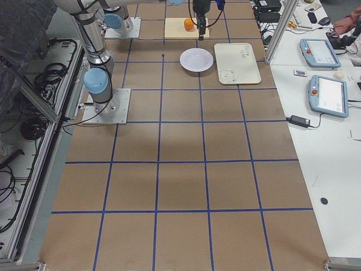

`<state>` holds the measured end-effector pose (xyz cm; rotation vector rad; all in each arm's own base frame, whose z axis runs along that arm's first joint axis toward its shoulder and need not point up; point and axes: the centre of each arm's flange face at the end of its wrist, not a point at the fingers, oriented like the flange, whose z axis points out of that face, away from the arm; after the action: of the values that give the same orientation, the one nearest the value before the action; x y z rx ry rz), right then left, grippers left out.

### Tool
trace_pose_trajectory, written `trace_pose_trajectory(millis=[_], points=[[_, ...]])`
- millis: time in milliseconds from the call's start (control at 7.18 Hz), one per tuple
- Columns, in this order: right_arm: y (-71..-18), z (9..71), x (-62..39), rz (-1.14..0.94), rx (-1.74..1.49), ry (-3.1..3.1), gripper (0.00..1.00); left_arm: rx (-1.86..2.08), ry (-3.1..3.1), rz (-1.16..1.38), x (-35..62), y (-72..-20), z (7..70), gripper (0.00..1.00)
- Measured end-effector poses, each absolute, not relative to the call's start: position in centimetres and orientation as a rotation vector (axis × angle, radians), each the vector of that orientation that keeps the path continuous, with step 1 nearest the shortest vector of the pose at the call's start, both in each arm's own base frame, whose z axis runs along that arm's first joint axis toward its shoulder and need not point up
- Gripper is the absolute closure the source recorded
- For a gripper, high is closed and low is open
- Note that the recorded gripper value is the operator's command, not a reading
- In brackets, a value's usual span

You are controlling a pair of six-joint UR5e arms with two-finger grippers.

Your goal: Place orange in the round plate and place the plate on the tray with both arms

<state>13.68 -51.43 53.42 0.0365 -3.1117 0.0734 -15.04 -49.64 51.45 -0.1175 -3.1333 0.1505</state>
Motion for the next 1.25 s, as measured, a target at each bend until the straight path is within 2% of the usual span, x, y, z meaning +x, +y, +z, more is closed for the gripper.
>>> trace_pose_trajectory(millis=[279,557,836,975,1254], points=[[-51.6,53.4,13.1,0.071,0.012,-3.136,0.00,-0.070,-3.146,0.092,-13.6,-49.8,50.9,0.00],[-51.6,53.4,13.0,0.070,0.011,-3.140,0.00,0.091,-3.178,-0.106,-8.4,-50.9,47.3,0.00],[-51.6,53.3,13.0,0.067,0.011,-3.142,0.00,0.205,-3.169,-0.245,-4.3,-51.7,39.2,0.00],[-51.6,53.3,13.0,0.067,0.012,-3.142,0.00,0.216,-3.174,-0.259,-3.5,-52.1,34.9,0.04],[-51.6,53.3,13.0,0.068,0.012,-3.142,0.00,0.137,-3.183,-0.263,-3.0,-52.4,28.2,0.04]])
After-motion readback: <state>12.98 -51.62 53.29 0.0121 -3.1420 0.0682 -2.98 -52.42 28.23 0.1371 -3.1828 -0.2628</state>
